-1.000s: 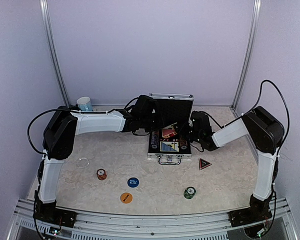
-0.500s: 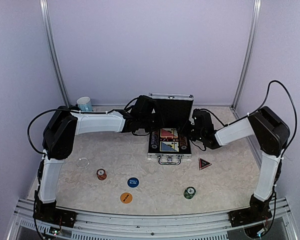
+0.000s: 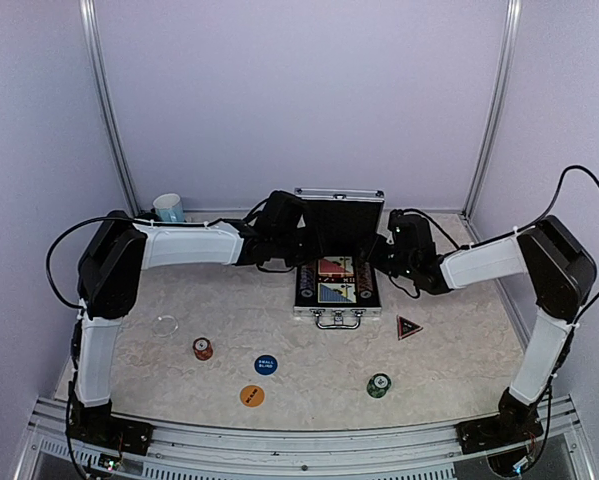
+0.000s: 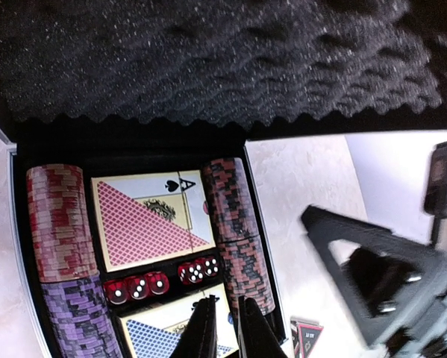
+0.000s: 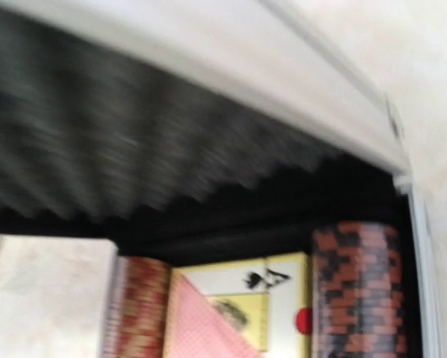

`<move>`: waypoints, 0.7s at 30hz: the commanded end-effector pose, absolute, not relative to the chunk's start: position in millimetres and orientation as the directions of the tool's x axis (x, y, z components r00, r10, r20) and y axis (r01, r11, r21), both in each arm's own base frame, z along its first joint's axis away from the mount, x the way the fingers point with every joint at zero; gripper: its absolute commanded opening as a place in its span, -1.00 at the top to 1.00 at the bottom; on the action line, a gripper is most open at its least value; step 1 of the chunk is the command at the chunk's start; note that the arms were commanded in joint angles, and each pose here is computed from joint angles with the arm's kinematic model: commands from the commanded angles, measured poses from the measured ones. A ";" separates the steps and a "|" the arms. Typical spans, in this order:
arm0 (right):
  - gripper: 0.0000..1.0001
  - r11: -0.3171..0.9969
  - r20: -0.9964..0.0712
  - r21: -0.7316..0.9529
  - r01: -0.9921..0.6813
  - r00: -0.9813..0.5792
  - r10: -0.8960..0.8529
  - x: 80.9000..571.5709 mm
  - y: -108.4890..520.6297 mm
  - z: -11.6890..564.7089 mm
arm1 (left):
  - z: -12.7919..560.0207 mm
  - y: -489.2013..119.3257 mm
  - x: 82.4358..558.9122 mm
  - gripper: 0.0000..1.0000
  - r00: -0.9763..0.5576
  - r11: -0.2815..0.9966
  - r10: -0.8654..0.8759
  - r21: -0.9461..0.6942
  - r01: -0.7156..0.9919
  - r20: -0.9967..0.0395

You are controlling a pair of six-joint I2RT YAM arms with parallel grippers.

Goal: Pack up texas hold em set

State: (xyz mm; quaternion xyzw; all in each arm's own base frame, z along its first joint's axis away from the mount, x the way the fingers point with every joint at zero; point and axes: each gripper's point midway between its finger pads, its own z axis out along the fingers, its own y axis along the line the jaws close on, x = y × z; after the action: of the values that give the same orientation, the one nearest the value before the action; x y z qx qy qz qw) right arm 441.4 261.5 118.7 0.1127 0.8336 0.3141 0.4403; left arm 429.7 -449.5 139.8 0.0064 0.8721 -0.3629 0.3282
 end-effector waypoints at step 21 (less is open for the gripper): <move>-0.16 0.805 -0.809 0.508 -0.307 -0.492 0.322 451.2 283.9 222.9 | 154.3 -444.5 419.7 0.63 -0.782 0.681 -0.233 -0.671 0.293 -0.578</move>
State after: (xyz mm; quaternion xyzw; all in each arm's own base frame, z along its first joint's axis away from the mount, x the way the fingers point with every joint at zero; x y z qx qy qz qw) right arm 442.7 266.9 227.3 0.0352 0.7962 0.3196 0.5125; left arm 411.2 -444.2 139.4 0.0186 0.8709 -0.3833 0.3072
